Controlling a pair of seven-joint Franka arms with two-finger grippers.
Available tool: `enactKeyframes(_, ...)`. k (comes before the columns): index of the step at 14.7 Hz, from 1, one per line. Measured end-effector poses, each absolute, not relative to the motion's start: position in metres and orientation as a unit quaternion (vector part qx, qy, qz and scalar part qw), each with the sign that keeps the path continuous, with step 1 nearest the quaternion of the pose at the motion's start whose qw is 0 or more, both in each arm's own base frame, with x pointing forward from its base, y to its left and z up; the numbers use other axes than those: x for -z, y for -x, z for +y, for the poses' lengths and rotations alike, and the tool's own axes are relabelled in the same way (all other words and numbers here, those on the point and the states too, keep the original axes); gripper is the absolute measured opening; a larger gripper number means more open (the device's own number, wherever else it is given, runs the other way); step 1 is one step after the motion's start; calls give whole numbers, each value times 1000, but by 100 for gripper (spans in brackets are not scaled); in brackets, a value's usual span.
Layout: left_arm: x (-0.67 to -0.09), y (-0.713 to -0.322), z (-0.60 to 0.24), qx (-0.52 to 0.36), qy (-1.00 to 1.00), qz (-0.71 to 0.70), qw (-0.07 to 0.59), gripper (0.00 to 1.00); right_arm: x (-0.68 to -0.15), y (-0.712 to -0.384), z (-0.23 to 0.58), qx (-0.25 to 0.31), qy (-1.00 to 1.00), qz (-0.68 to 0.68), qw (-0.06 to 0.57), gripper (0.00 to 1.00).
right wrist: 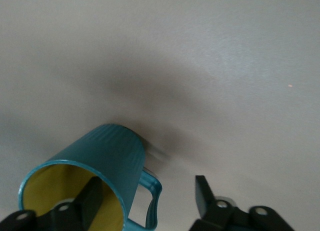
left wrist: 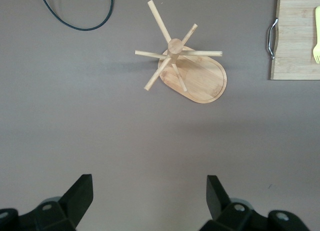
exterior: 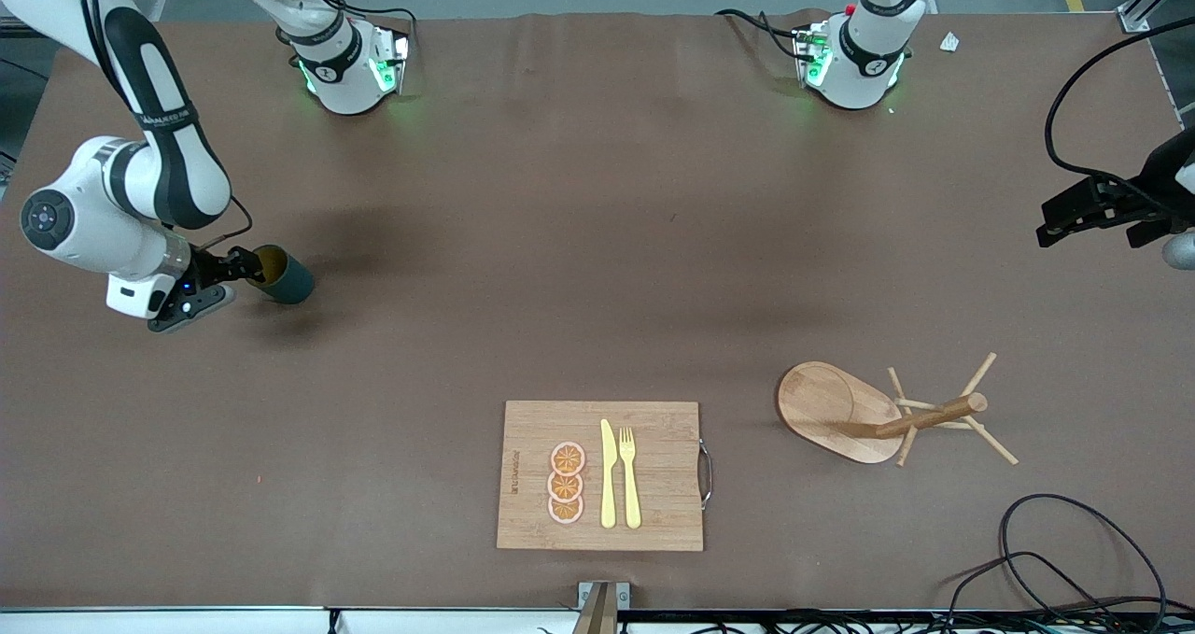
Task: Pass cup and hang on rack
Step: 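Reach the right gripper down to the teal mug and grasp it, then lift the teal mug with the right gripper toward the table middle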
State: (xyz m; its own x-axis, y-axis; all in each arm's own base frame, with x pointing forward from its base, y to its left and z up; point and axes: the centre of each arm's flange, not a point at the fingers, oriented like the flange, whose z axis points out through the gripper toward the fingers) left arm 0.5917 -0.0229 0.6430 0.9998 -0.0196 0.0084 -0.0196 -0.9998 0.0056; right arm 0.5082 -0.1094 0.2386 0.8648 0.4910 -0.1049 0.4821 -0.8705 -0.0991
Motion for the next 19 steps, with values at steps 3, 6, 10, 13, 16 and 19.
enactKeyframes(3,-643,-592,-23,-4,-1000,-10,3,100,-230,-507,-108,-70,953,-291,41,45)
enactKeyframes(6,-643,-592,-23,-4,-1000,-10,3,100,-228,-507,-105,-71,948,-309,43,13)
enactKeyframes(10,-643,-592,-23,-4,-1000,-10,3,100,-241,-517,-82,-88,949,-297,54,4)
enactKeyframes(13,-643,-592,-23,-4,-1000,-10,3,100,-289,-538,-24,-100,957,-268,51,4)
enactKeyframes(16,-643,-592,-23,-4,-1000,-10,3,100,-319,-541,46,-94,965,-243,36,4)
enactKeyframes(19,-643,-592,-23,-4,-1000,-10,3,100,-324,-534,117,-91,971,-219,21,4)
